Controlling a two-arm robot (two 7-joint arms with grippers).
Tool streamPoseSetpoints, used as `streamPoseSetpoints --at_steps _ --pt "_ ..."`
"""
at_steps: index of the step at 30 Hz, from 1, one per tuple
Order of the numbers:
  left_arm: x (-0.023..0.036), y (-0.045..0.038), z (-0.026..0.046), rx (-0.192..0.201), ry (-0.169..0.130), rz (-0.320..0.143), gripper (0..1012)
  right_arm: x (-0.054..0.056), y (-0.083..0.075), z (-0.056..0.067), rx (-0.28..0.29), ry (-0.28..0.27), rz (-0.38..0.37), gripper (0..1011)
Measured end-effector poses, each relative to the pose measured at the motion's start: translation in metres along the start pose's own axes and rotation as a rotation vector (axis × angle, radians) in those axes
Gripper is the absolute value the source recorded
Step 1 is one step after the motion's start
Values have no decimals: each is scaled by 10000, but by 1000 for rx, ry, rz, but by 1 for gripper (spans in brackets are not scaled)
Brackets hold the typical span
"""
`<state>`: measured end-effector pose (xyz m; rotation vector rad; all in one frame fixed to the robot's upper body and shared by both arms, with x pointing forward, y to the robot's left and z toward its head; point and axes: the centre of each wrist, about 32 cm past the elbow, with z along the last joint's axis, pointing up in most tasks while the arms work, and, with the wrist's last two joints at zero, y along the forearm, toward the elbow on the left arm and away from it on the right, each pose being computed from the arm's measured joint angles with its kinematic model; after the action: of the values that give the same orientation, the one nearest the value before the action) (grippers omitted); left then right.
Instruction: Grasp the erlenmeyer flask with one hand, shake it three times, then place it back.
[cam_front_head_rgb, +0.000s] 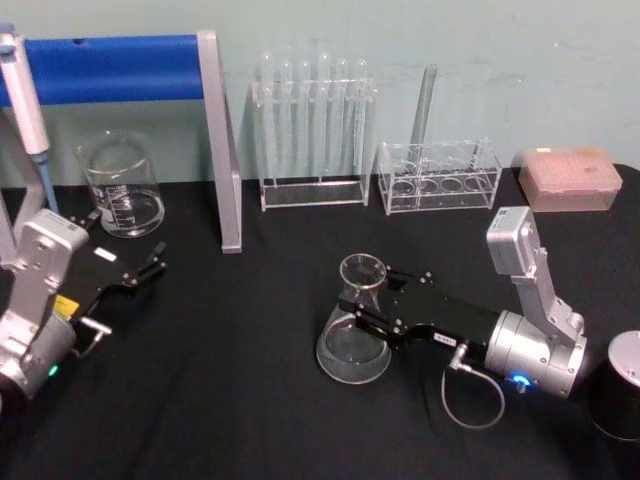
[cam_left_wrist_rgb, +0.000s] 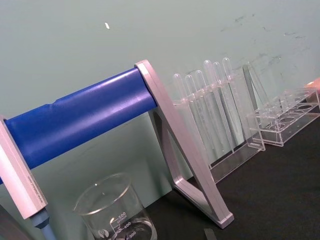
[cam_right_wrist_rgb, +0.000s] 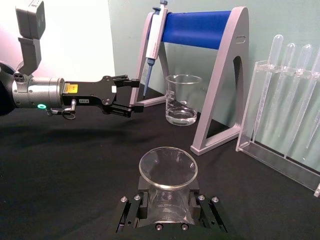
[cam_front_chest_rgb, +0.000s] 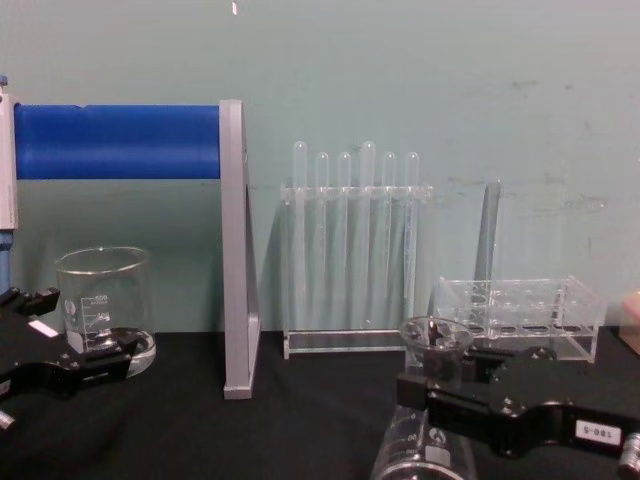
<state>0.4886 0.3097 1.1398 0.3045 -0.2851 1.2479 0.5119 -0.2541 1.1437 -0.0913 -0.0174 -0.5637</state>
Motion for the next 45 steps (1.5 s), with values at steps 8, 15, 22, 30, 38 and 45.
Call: streamPoseSetpoints --at_steps 8,15,22,30,38,45 --pt "0 0 0 0 0 0 1001 -12 5 4 -7 -8 -4 449" --pt "0 0 0 0 0 0 1001 -13 6 7 -11 -9 -6 449" --pt "0 0 0 0 0 0 1001 -11 4 8 -12 -10 -7 449" --pt "0 0 0 0 0 0 1001 -12 3 7 -13 -10 -6 449" --pt "0 0 0 0 0 0 1001 -12 2 5 -17 -9 -6 531" --pt "0 0 0 0 0 0 1001 -13 2 3 -17 -9 -5 734"
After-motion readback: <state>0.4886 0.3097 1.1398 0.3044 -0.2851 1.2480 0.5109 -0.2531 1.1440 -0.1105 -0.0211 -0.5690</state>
